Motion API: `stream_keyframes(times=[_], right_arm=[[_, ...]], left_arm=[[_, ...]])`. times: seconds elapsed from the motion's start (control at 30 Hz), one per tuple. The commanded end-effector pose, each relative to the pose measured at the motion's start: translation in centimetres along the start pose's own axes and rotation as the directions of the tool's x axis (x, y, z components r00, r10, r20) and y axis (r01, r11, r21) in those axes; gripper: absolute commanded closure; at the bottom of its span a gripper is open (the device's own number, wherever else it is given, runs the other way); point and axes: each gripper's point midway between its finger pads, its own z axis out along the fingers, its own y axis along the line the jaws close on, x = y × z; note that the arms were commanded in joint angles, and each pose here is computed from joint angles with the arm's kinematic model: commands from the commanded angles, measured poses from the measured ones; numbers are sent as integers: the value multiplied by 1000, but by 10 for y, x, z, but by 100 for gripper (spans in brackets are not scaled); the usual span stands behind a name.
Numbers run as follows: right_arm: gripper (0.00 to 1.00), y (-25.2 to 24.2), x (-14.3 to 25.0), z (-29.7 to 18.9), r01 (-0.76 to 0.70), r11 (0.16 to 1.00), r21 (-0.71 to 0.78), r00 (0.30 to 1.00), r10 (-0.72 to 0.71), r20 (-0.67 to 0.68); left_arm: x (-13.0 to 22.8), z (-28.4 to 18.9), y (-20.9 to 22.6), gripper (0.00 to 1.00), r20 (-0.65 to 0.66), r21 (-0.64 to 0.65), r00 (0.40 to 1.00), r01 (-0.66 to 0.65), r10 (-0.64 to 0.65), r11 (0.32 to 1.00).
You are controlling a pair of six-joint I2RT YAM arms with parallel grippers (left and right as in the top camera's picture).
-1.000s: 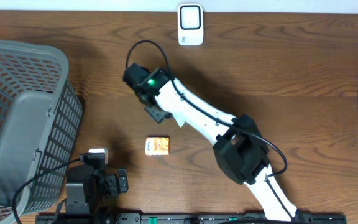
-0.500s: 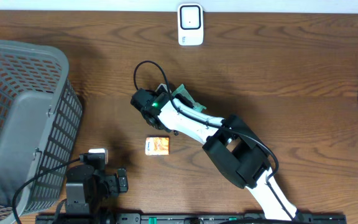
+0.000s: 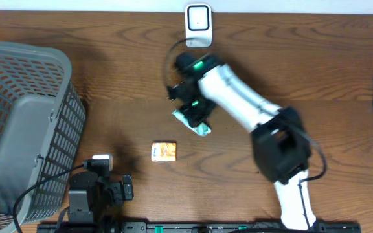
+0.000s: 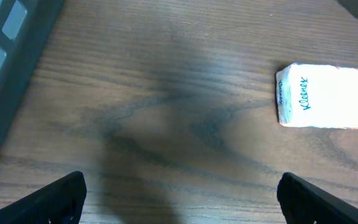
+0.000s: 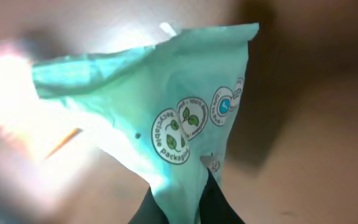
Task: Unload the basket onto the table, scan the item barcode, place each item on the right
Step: 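Lift the mint-green pouch off the table with the right gripper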
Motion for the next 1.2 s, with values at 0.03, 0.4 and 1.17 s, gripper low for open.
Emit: stream_keyframes(times=[0.03,0.4,1.17], right_arm=[[99,45,-14,-66,274,806,-525,922,-65,382],[99,70,18,-94,541,624,-564,792,-151,592],[99,125,28,-64,701,488,-520,703,-351,619]], left_arm=[[-2,-2,0,2,8,-3,1000,3,-3,1000],[-2,-2,1,2,8,-3,1000,3,-3,1000],[-2,-2,1,2,8,-3,1000,3,-3,1000]])
